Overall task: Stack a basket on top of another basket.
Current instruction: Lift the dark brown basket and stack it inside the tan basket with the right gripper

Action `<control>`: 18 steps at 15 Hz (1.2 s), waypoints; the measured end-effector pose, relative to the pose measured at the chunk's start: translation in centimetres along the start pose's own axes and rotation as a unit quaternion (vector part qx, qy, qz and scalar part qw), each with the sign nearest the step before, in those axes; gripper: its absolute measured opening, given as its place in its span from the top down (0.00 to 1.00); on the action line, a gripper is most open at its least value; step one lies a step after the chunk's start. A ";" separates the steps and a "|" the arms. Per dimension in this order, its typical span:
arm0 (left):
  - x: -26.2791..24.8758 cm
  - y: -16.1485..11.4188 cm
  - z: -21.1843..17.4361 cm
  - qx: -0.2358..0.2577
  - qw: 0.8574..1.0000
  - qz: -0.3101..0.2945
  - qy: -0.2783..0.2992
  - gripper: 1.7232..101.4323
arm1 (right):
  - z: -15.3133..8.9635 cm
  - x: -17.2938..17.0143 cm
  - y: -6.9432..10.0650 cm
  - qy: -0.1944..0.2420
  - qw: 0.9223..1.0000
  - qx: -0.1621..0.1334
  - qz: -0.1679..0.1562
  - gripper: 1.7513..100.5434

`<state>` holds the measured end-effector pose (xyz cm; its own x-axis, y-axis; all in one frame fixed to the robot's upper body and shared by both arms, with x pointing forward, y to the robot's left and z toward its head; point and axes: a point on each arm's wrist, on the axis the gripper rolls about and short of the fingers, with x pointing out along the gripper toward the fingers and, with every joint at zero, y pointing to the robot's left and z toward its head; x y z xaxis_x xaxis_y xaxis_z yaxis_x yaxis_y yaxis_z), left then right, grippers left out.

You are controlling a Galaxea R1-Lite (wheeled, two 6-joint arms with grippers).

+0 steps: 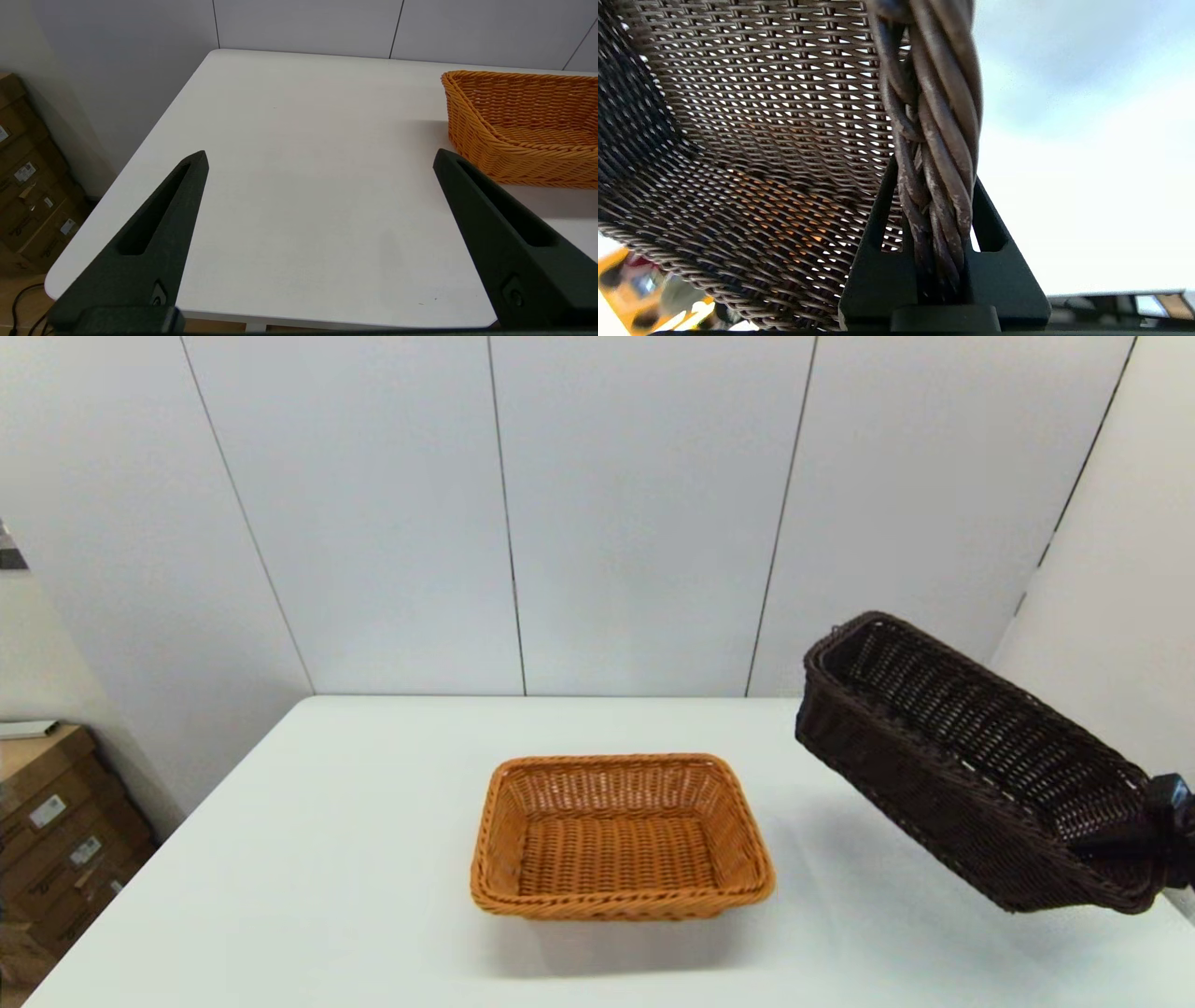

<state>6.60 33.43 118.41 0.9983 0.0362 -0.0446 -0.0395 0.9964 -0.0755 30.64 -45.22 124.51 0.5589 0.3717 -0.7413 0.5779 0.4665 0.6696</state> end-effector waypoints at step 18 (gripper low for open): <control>0.0 0.0 0.0 -0.001 1.000 0.000 0.000 0.04 | -10.3 2.3 20.3 0.125 0.939 -0.316 -0.053 0.87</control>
<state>6.60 33.43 118.42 0.9984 0.0357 -0.0442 -0.0391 0.9962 -0.0775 37.49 -26.59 135.98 0.3149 0.4358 -0.8432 0.1099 0.8656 0.4884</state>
